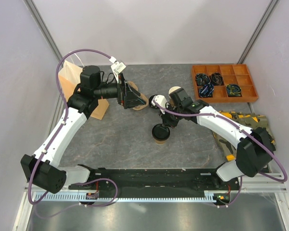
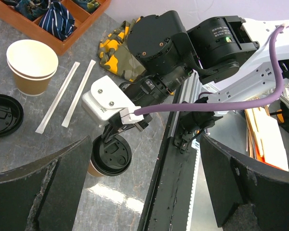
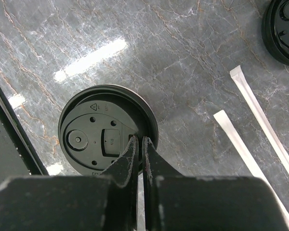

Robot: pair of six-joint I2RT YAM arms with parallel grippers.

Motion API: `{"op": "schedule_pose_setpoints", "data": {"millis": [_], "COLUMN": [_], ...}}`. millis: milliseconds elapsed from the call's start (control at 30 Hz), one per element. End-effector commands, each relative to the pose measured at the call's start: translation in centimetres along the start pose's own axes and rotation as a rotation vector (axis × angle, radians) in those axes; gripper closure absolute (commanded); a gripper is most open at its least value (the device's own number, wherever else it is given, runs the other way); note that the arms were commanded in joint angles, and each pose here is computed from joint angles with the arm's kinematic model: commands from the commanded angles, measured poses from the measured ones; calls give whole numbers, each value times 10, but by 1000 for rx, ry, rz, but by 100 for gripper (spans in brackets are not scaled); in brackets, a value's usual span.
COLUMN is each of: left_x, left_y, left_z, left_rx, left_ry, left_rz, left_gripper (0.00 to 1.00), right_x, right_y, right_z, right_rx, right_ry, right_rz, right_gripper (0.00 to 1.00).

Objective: Pack the takeout coffee

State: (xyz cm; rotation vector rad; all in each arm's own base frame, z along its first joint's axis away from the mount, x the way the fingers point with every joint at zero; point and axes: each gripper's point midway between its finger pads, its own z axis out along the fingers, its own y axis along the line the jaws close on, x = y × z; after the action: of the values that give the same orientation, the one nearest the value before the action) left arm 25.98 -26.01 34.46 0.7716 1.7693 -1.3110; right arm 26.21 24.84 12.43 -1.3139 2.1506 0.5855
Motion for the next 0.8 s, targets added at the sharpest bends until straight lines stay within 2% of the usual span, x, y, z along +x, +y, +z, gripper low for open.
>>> {"op": "schedule_pose_setpoints", "data": {"millis": [0, 100, 133, 233, 367, 400, 567, 767], "left_x": [-12, -7, -6, -3, -1, -1, 3, 15], "left_y": [-8, -7, -7, -5, -4, -4, -5, -11], "left_z": [-1, 0, 0, 1, 1, 2, 2, -3], "left_rx": [34, 40, 39, 39, 45, 45, 61, 89], "left_ry": [-15, -5, -4, 2, 8, 9, 14, 21], "left_rz": [14, 1, -4, -17, -28, -29, -26, 20], "left_gripper": [0, 0, 0, 0, 0, 0, 0, 1], "right_x": [-3, -5, -6, -6, -10, -12, -24, -42], "right_y": [-2, -2, -2, -2, -1, -1, -1, 1], "right_z": [5, 5, 4, 5, 1, 0, -8, -24], "right_rx": [6, 5, 5, 3, 3, 4, 6, 8], "right_ry": [-7, -10, -12, -11, -15, -21, -43, -81], "right_rz": [-1, -3, -4, -3, -5, -7, -14, -16], "right_gripper": [89, 80, 72, 63, 57, 51, 41, 36]}}
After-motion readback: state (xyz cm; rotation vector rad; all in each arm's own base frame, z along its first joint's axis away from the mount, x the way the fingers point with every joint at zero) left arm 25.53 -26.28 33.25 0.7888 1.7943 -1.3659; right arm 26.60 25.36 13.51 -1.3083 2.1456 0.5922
